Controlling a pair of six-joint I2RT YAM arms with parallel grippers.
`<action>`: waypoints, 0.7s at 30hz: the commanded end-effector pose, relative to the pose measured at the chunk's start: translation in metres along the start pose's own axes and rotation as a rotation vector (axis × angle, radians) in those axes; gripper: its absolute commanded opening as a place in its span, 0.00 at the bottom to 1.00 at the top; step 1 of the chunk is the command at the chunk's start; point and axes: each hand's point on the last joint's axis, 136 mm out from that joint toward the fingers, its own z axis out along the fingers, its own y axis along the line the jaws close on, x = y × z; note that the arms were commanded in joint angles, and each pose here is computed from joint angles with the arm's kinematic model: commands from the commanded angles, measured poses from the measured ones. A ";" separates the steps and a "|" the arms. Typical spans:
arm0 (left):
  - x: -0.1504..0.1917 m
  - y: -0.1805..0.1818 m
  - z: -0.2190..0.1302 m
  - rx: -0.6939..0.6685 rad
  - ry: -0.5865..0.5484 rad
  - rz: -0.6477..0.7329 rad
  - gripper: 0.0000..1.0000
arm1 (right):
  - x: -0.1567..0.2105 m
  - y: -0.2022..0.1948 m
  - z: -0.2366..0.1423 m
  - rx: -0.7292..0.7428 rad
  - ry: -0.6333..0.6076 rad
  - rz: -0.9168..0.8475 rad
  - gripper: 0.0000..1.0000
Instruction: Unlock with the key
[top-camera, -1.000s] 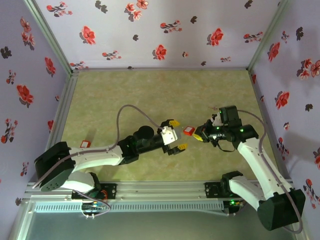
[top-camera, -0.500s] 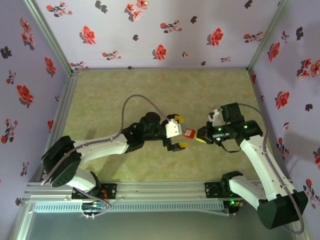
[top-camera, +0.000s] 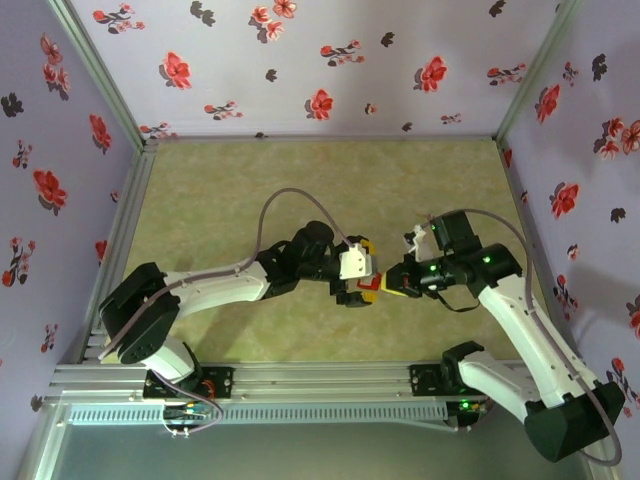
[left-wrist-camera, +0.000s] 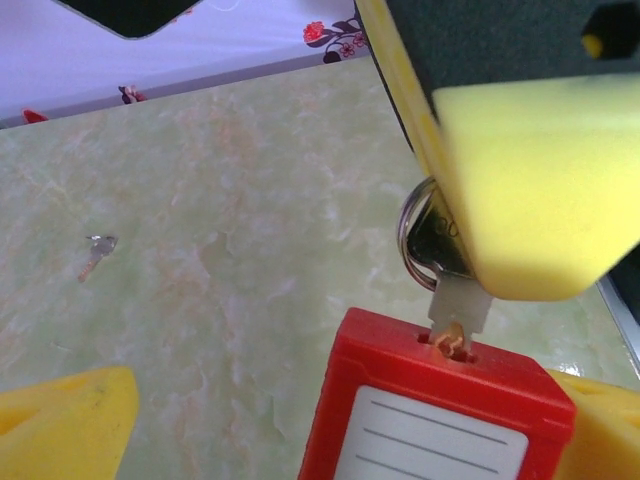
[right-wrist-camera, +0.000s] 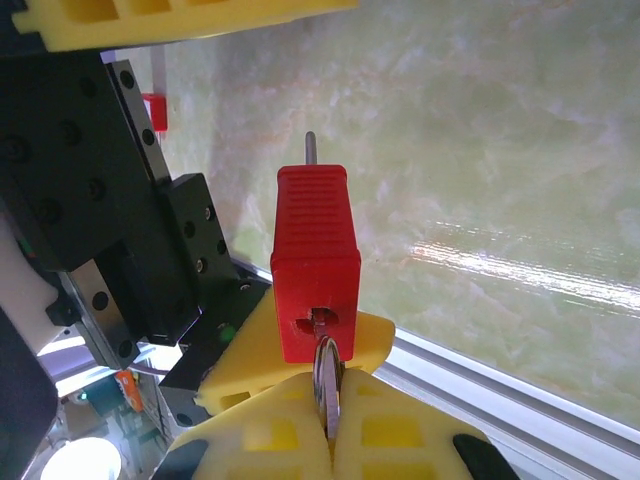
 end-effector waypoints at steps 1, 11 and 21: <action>-0.006 0.001 0.001 0.029 -0.008 0.026 0.92 | 0.002 0.015 -0.003 -0.047 0.002 -0.069 0.00; -0.005 -0.012 0.007 0.089 0.002 0.012 0.21 | 0.001 0.015 0.004 -0.051 0.006 -0.063 0.00; -0.017 0.008 0.030 -0.313 0.045 0.230 0.00 | -0.038 0.033 0.017 -0.273 -0.145 0.288 0.00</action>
